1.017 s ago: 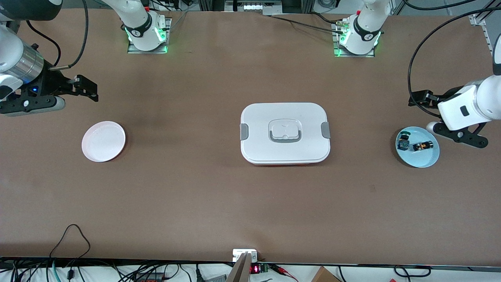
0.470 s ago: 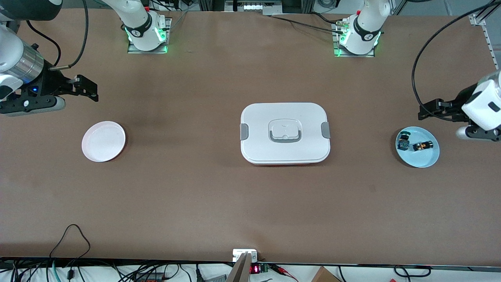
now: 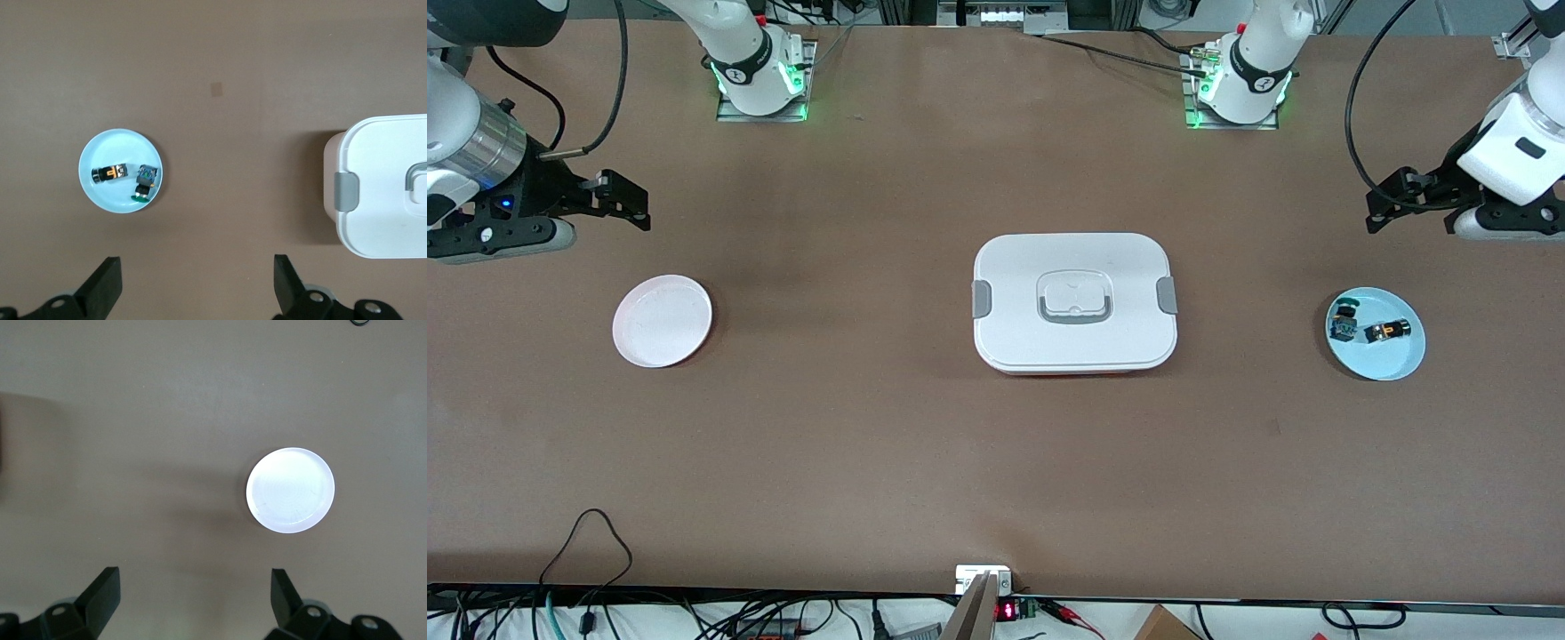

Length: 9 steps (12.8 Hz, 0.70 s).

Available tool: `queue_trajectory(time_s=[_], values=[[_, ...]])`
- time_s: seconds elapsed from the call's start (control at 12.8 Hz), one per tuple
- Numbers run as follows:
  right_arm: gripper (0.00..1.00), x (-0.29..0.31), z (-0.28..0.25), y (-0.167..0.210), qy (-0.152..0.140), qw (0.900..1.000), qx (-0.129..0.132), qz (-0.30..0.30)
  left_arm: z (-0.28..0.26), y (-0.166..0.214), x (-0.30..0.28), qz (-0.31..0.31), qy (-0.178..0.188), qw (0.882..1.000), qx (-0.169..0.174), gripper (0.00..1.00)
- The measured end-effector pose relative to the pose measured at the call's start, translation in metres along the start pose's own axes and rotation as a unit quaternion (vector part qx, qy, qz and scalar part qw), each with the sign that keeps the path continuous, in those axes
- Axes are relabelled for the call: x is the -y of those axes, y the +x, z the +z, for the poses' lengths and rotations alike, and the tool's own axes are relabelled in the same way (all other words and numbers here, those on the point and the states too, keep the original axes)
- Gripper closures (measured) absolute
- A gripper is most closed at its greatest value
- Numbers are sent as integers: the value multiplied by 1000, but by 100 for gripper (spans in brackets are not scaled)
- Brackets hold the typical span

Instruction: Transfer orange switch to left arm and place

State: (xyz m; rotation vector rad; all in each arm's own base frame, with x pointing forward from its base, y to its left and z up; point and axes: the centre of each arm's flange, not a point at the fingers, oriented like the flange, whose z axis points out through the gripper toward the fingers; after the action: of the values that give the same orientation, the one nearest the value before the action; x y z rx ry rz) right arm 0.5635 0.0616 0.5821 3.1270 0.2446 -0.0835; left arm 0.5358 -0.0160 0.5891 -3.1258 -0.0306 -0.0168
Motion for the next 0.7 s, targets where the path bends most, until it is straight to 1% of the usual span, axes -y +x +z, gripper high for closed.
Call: queue_trajectory(time_s=[0.47,0.7], values=[[0,0,0,0,0,1000,1,0,9,4,-6,4,1,1000,2,0],[0,0,0,0,0,1000,1,0,9,4,6,-8,2,1000,2,0]])
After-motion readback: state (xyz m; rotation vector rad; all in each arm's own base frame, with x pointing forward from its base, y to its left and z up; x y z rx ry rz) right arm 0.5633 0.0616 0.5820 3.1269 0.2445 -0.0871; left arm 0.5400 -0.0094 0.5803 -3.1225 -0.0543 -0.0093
